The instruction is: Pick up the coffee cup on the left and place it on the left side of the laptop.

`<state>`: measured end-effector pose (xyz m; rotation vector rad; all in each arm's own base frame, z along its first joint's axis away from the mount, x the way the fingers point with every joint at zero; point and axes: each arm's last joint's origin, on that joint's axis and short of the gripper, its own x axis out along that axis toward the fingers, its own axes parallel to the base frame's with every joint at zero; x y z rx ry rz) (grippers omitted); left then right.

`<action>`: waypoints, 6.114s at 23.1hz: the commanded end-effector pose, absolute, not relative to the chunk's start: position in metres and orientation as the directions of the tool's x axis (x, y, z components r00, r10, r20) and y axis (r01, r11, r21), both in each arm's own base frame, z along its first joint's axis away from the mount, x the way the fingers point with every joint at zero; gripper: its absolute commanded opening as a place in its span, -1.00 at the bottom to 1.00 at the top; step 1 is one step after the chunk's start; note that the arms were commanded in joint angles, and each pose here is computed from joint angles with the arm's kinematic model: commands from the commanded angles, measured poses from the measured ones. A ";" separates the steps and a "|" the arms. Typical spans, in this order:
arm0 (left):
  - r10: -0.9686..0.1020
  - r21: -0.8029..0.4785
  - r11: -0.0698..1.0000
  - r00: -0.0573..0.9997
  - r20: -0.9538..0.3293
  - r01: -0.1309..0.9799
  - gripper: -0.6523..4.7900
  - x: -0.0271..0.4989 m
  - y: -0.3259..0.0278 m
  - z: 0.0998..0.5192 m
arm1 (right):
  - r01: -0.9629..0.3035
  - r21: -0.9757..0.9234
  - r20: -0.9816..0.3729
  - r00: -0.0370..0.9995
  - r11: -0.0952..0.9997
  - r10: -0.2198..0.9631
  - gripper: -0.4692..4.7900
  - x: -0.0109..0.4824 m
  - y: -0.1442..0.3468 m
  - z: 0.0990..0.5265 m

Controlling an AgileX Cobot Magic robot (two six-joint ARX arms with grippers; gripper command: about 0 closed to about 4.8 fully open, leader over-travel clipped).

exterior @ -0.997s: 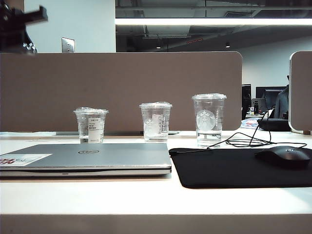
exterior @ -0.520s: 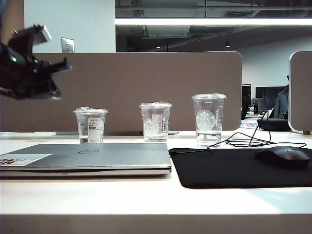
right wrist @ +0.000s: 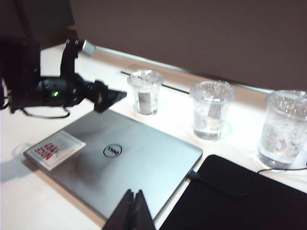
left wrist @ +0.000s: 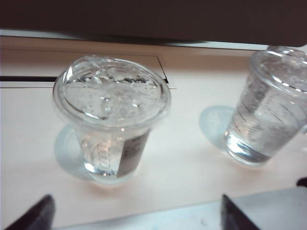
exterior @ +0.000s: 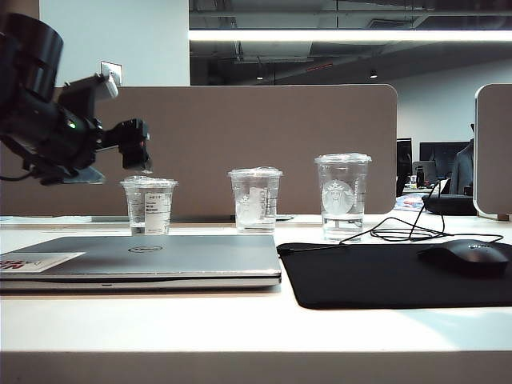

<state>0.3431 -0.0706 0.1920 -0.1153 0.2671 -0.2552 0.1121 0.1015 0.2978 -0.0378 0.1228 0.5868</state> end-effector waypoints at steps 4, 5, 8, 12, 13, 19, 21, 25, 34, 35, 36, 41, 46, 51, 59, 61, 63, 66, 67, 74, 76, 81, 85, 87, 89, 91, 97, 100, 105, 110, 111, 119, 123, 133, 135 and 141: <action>-0.256 -0.169 0.961 0.936 -0.242 0.219 1.00 0.367 -0.075 0.186 | -0.558 0.005 -0.114 0.824 0.830 0.555 -0.84 0.111 0.102 0.301; -0.255 -0.169 0.961 0.935 -0.245 0.218 1.00 0.370 -0.076 0.184 | -0.558 0.005 -0.114 0.824 0.830 0.555 -0.84 0.111 0.102 0.301; -0.255 -0.169 0.961 0.933 -0.254 0.217 1.00 0.378 -0.077 0.179 | -0.558 0.005 -0.113 0.824 0.830 0.555 -0.84 0.111 0.102 0.301; -0.261 -0.171 0.960 0.929 -0.264 0.222 1.00 0.396 -0.081 0.167 | -0.558 0.005 -0.113 0.824 0.830 0.555 -0.84 0.111 0.102 0.301; -0.261 -0.171 0.960 0.928 -0.266 0.221 1.00 0.398 -0.081 0.166 | -0.559 0.005 -0.113 0.824 0.829 0.556 -0.84 0.111 0.102 0.301; -0.259 -0.180 0.958 0.940 -0.222 0.222 1.00 0.416 -0.085 0.153 | -0.560 0.006 -0.112 0.823 0.828 0.557 -0.84 0.111 0.102 0.301; -0.260 -0.187 0.957 0.942 -0.215 0.221 1.00 0.418 -0.085 0.148 | -0.560 0.005 -0.112 0.823 0.828 0.557 -0.84 0.111 0.102 0.301; -0.254 -0.186 0.959 0.941 -0.224 0.215 1.00 0.421 -0.085 0.138 | -0.561 0.005 -0.112 0.822 0.828 0.558 -0.84 0.111 0.102 0.301; -0.214 -0.173 0.968 0.955 -0.204 0.180 1.00 0.424 -0.085 0.122 | -0.563 0.005 -0.112 0.821 0.827 0.560 -0.84 0.111 0.102 0.301; -0.210 -0.172 0.969 0.957 -0.202 0.176 1.00 0.424 -0.085 0.122 | -0.563 0.005 -0.112 0.821 0.827 0.560 -0.84 0.111 0.102 0.301; -0.209 -0.172 0.969 0.959 -0.192 0.177 1.00 0.424 -0.085 0.121 | -0.563 0.005 -0.112 0.821 0.827 0.560 -0.84 0.111 0.102 0.301; -0.195 -0.169 0.972 0.964 -0.183 0.164 1.00 0.425 -0.084 0.121 | -0.563 0.005 -0.114 0.821 0.827 0.560 -0.84 0.111 0.103 0.301; -0.194 -0.169 0.972 0.964 -0.179 0.164 1.00 0.426 -0.084 0.123 | -0.563 0.005 -0.114 0.821 0.827 0.560 -0.84 0.111 0.103 0.301; -0.193 -0.161 0.974 0.958 -0.211 0.161 1.00 0.438 -0.087 0.133 | -0.563 0.005 -0.113 0.821 0.827 0.560 -0.84 0.111 0.103 0.301; -0.193 -0.128 0.978 0.956 -0.222 0.167 1.00 0.459 -0.091 0.143 | -0.563 0.011 -0.085 0.823 0.826 0.562 -0.84 0.113 0.104 0.303; -0.193 -0.129 0.977 0.956 -0.219 0.168 1.00 0.463 -0.092 0.140 | -0.564 0.010 -0.086 0.822 0.826 0.563 -0.84 0.113 0.104 0.303; -0.194 -0.129 0.977 0.958 -0.213 0.169 1.00 0.466 -0.092 0.138 | -0.564 0.010 -0.086 0.822 0.826 0.563 -0.84 0.113 0.104 0.303; -0.194 -0.129 0.977 0.961 -0.197 0.171 1.00 0.468 -0.093 0.139 | -0.564 0.010 -0.088 0.822 0.826 0.563 -0.84 0.113 0.104 0.303; -0.194 -0.129 0.977 0.961 -0.197 0.170 1.00 0.468 -0.093 0.139 | -0.564 0.010 -0.088 0.822 0.826 0.563 -0.84 0.113 0.104 0.303; -0.194 -0.129 0.977 0.959 -0.206 0.170 1.00 0.469 -0.093 0.133 | -0.567 0.010 -0.088 0.820 0.824 0.565 -0.84 0.112 0.104 0.303; -0.194 -0.128 0.977 0.960 -0.204 0.170 1.00 0.470 -0.093 0.132 | -0.567 0.010 -0.088 0.820 0.824 0.565 -0.84 0.112 0.104 0.303; -0.195 -0.129 0.977 0.962 -0.192 0.172 1.00 0.471 -0.093 0.133 | -0.567 0.010 -0.091 0.820 0.824 0.565 -0.84 0.112 0.104 0.303; -0.195 -0.129 0.977 0.963 -0.187 0.173 1.00 0.471 -0.093 0.133 | -0.567 0.009 -0.095 0.820 0.824 0.565 -0.84 0.112 0.104 0.302; -0.195 -0.129 0.977 0.963 -0.187 0.173 1.00 0.471 -0.093 0.133 | -0.567 0.009 -0.095 0.820 0.824 0.565 -0.84 0.112 0.104 0.302; -0.195 -0.129 0.976 0.964 -0.181 0.173 0.90 0.471 -0.093 0.134 | -0.566 0.009 -0.095 0.820 0.824 0.565 -0.84 0.112 0.104 0.302; -0.195 -0.129 0.976 0.966 -0.172 0.174 0.58 0.472 -0.094 0.135 | -0.566 0.009 -0.096 0.820 0.824 0.565 -0.84 0.112 0.104 0.302; -0.196 -0.129 0.976 0.965 -0.173 0.175 0.27 0.472 -0.094 0.135 | -0.566 0.009 -0.095 0.820 0.824 0.565 -0.84 0.112 0.104 0.302; -0.196 -0.129 0.976 0.965 -0.172 0.175 -0.06 0.472 -0.094 0.135 | -0.566 0.009 -0.095 0.820 0.824 0.565 -0.84 0.112 0.104 0.302; -0.234 -0.136 0.967 0.958 -0.163 0.213 -0.10 0.472 -0.095 0.136 | -0.566 0.008 -0.096 0.820 0.824 0.565 -0.84 0.112 0.104 0.302; -0.240 -0.131 0.966 0.962 -0.131 0.223 -0.09 0.472 -0.095 0.142 | -0.566 0.008 -0.097 0.820 0.824 0.564 -0.84 0.113 0.104 0.302; -0.240 -0.128 0.966 0.962 -0.129 0.224 -0.09 0.472 -0.095 0.143 | -0.566 0.008 -0.097 0.820 0.824 0.564 -0.84 0.113 0.104 0.302; -0.240 -0.063 0.970 0.964 -0.114 0.234 -0.09 0.466 -0.093 0.179 | -0.567 0.000 -0.103 0.819 0.823 0.564 -0.84 0.112 0.104 0.301; -0.237 -0.058 0.971 0.962 -0.136 0.231 -0.09 0.460 -0.090 0.197 | -0.623 -0.021 -0.106 0.779 0.782 0.618 -0.84 0.111 0.106 0.301; -0.249 -0.061 0.968 0.964 -0.097 0.244 -0.09 0.441 -0.073 0.244 | -0.675 -0.015 -0.131 0.732 0.737 0.668 -0.84 0.110 0.107 0.299; -0.230 -0.062 0.972 0.968 -0.098 0.225 -0.09 0.431 -0.063 0.248 | -0.691 -0.012 -0.130 0.718 0.723 0.684 -0.84 0.109 0.108 0.299; -0.163 -0.074 0.985 0.981 -0.108 0.155 -0.10 0.385 -0.030 0.244 | -0.695 -0.012 -0.130 0.714 0.719 0.688 -0.84 0.109 0.108 0.299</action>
